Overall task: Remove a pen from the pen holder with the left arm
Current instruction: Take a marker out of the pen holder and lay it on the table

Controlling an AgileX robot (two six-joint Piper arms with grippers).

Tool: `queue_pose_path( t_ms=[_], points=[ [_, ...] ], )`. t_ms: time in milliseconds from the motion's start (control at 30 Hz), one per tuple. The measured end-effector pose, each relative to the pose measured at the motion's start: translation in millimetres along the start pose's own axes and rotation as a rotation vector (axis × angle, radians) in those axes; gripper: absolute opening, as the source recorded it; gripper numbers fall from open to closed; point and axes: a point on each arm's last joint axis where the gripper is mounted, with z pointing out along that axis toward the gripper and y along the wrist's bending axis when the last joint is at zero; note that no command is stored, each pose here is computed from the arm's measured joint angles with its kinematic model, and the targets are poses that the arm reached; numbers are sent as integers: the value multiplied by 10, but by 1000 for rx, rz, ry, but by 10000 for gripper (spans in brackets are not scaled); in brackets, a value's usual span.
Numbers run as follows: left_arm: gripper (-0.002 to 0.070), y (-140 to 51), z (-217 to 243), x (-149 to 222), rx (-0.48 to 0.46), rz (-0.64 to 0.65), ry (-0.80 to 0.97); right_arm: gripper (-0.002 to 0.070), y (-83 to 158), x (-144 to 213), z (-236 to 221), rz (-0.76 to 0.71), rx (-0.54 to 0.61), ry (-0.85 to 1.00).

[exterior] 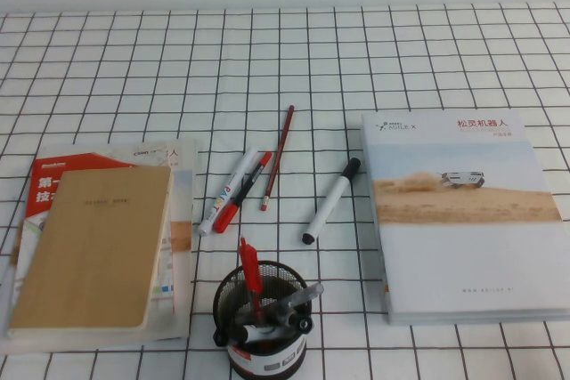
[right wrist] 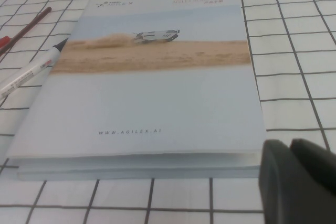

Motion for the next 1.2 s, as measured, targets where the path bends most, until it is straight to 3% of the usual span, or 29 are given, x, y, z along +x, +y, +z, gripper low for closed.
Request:
queue_pose_path(
  t_ms=[167, 467, 600, 900, 1067, 1200],
  points=[
    [0, -15, -1, -31, 17, -60, -34, -15, 0, 0, 0, 0, 0, 0],
    [0, -86, -18, -162, 140, -534, -149, -15, 0, 0, 0, 0, 0, 0],
    [-1, -64, -32, -230, 150, -630, -225, -15, 0, 0, 0, 0, 0, 0],
    [-1, -67, -84, -342, 162, -592, -257, -15, 0, 0, 0, 0, 0, 0],
    [-1, -110, -265, -802, 212, -465, -239, -15, 0, 0, 0, 0, 0, 0],
    [-1, -172, -343, -1215, 270, -347, -126, -15, 0, 0, 0, 0, 0, 0]
  ],
)
